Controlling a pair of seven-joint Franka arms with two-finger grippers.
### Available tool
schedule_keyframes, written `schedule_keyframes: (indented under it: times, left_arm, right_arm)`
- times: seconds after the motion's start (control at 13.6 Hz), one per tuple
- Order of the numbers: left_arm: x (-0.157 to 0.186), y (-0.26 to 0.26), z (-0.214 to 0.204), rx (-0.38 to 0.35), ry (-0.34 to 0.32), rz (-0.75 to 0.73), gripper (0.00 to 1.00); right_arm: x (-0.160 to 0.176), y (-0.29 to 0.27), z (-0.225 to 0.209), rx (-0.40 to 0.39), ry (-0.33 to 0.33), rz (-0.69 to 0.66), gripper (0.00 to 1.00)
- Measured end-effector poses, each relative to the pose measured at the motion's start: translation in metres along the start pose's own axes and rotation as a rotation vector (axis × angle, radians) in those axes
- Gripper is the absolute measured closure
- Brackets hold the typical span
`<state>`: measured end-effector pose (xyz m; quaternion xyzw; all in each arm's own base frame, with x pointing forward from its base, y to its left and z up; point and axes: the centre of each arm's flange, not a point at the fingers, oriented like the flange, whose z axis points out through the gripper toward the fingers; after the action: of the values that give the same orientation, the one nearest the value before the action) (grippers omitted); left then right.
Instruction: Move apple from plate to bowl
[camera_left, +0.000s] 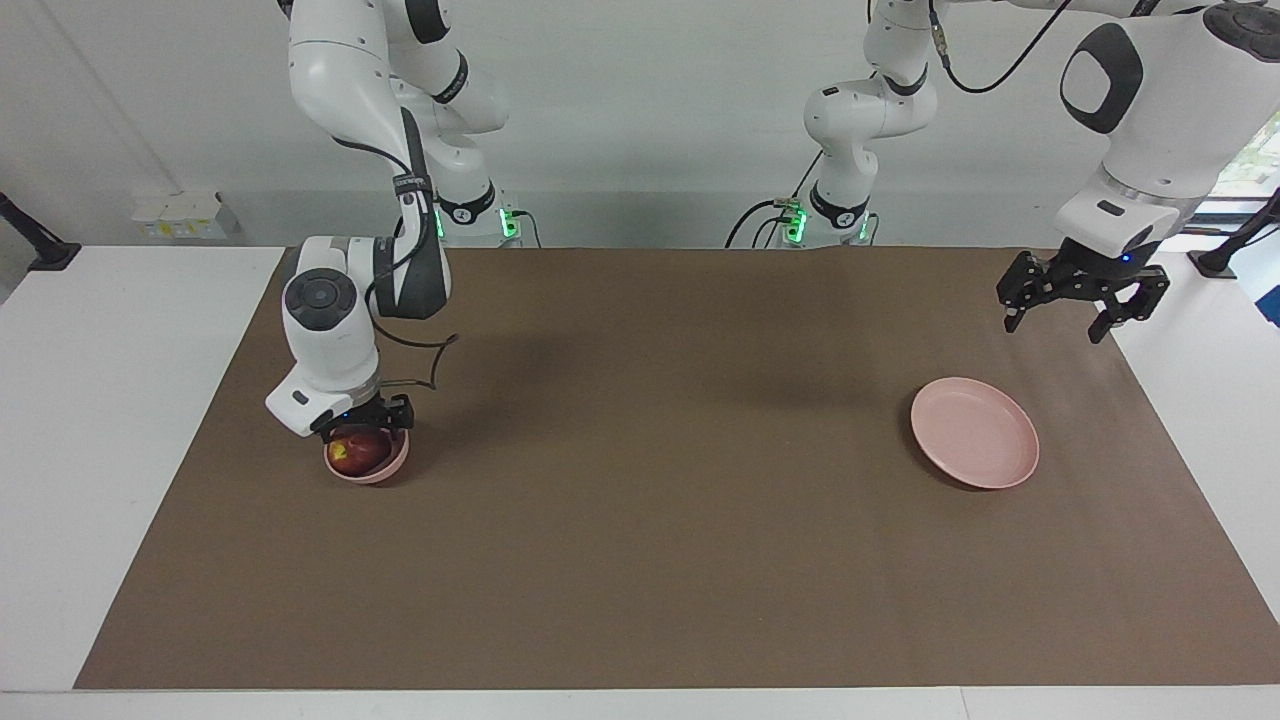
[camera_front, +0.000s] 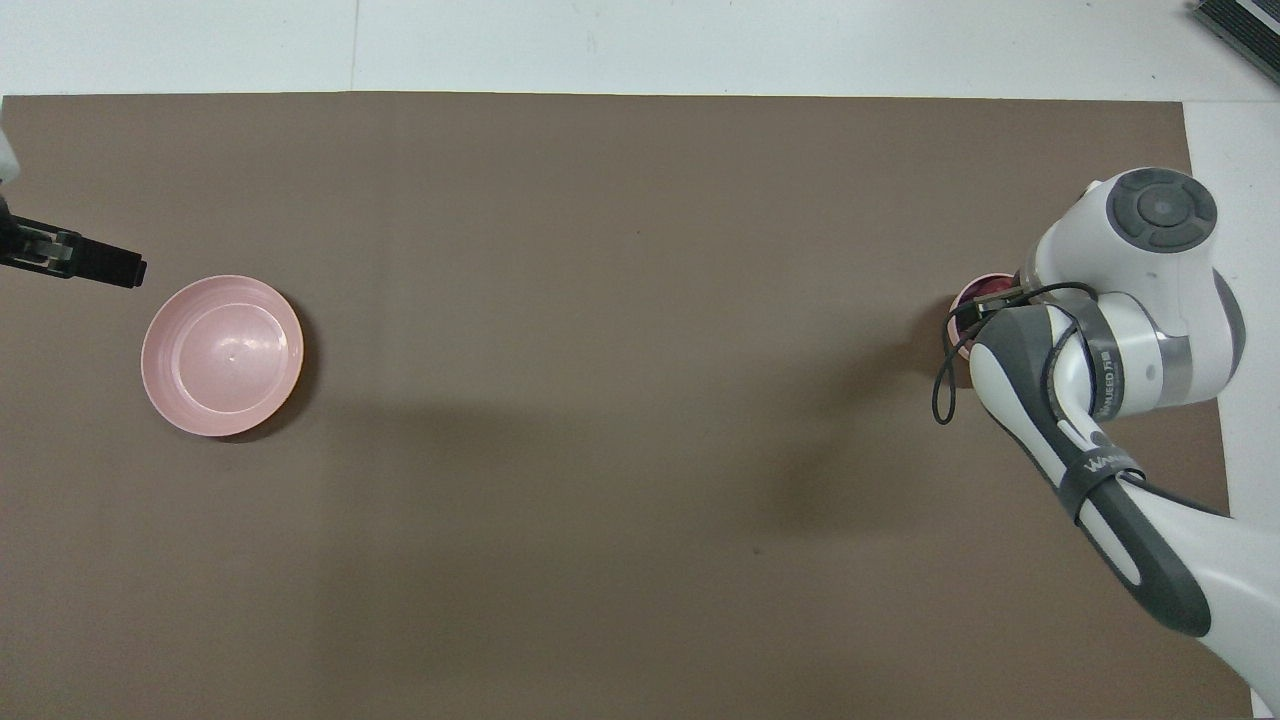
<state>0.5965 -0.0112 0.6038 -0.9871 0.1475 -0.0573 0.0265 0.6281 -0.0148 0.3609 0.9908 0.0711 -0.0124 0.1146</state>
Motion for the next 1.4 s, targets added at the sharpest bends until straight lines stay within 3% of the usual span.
schedule_keyframes:
  times: [0.29,0.59,0.88,1.18,1.4]
  left_arm:
    - [0.000,0.003,0.000,0.003,-0.006,-0.026,0.00]
    - [0.005,0.042,0.002,-0.008,-0.042,-0.069,0.00]
    - [-0.007,0.021,0.007,-0.086,-0.089,-0.144,0.00]
    - [-0.012,0.017,0.004,-0.091,-0.101,-0.152,0.00]
    - [-0.014,0.016,0.001,-0.091,-0.097,-0.154,0.00]
  right_arm:
    - [-0.016,0.001,-0.080,0.083,0.015,0.060,0.00]
    - [-0.053,0.012,-0.166,0.150,0.012,0.102,0.00]
    - [-0.093,0.025,-0.243,0.184,-0.002,0.139,0.00]
    - [-0.115,0.040,-0.296,0.187,-0.008,0.164,0.00]
    - [-0.121,0.040,-0.302,0.203,-0.006,0.166,0.00]
